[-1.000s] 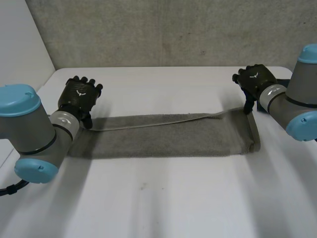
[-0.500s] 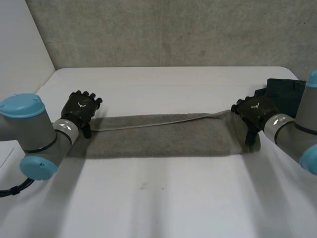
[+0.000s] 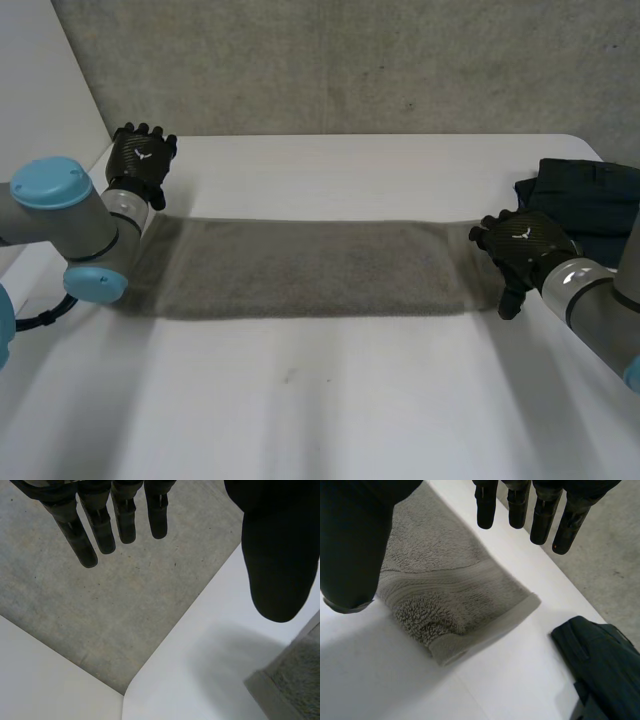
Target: Fold the laundry.
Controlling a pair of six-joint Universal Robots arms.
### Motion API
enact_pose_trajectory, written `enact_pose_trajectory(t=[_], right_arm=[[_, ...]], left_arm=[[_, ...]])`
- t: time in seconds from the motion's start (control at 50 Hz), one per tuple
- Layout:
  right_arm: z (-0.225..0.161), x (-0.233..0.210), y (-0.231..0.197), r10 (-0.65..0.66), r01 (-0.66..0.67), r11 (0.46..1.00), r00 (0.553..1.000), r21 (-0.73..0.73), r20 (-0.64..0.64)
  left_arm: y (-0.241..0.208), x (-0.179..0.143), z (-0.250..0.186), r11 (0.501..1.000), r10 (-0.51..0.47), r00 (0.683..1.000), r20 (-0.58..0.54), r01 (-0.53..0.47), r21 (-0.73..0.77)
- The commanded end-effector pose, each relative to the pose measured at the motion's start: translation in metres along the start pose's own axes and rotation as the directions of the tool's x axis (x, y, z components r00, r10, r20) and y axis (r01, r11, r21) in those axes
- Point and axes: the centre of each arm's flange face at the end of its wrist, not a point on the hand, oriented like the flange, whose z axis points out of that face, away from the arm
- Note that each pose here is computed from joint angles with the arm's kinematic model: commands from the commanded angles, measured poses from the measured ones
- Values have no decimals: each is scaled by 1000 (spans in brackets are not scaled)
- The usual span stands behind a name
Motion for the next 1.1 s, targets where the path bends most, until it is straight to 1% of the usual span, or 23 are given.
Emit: enact_pose_trajectory(t=[0.02, 0.1, 0.14, 0.2, 0.28, 0.38, 0.54, 0.6, 0.72, 0.84, 0.92, 0.98, 1.08, 1.1], right_arm=[[-7, 6, 10, 14, -14, 1000, 1000, -5, -19], [-6, 8, 12, 17, -17, 1000, 1000, 1, -21], [-4, 11, 15, 23, -23, 1000, 999, -4, -26], [3, 12, 24, 30, -31, 999, 999, -14, -30], [14, 12, 32, 28, -28, 1000, 999, -3, -40], [24, 11, 41, 30, -30, 1000, 999, -4, -43], [36, 7, 55, 42, -43, 999, 999, -31, -24], [40, 7, 55, 64, -65, 998, 998, -26, -23], [44, 12, 51, 151, -151, 989, 989, 2, -14], [41, 34, 52, 171, -172, 985, 983, -2, -70], [30, 55, 51, 173, -175, 985, 978, -5, -119], [19, 74, 60, 175, -184, 982, 971, -40, -160], [8, 104, 81, 81, -106, 989, 974, -105, -213], [6, 112, 86, 25, -55, 990, 974, -127, -226]], left_arm=[[-7, 3, -28, 999, -10, 999, -45, 8, -48], [-17, 4, -49, 996, -51, 996, -69, 46, -72], [-25, 2, -63, 993, -89, 993, -78, 83, -81], [-33, -1, -79, 987, -139, 987, -85, 132, -90], [-40, 1, -96, 981, -178, 978, -109, 167, -97], [-42, 5, -107, 980, -186, 973, -137, 173, -101], [-38, 8, -110, 977, -194, 970, -149, 177, -116], [-36, 10, -110, 977, -195, 969, -151, 177, -122], [-36, 12, -112, 976, -197, 968, -156, 179, -126], [-40, 11, -113, 977, -196, 968, -155, 179, -117], [-43, 9, -115, 978, -195, 969, -153, 179, -111], [-46, 5, -117, 978, -193, 970, -148, 179, -104], [-47, 2, -121, 978, -193, 971, -142, 179, -105], [-47, 1, -122, 978, -193, 971, -140, 179, -107]])
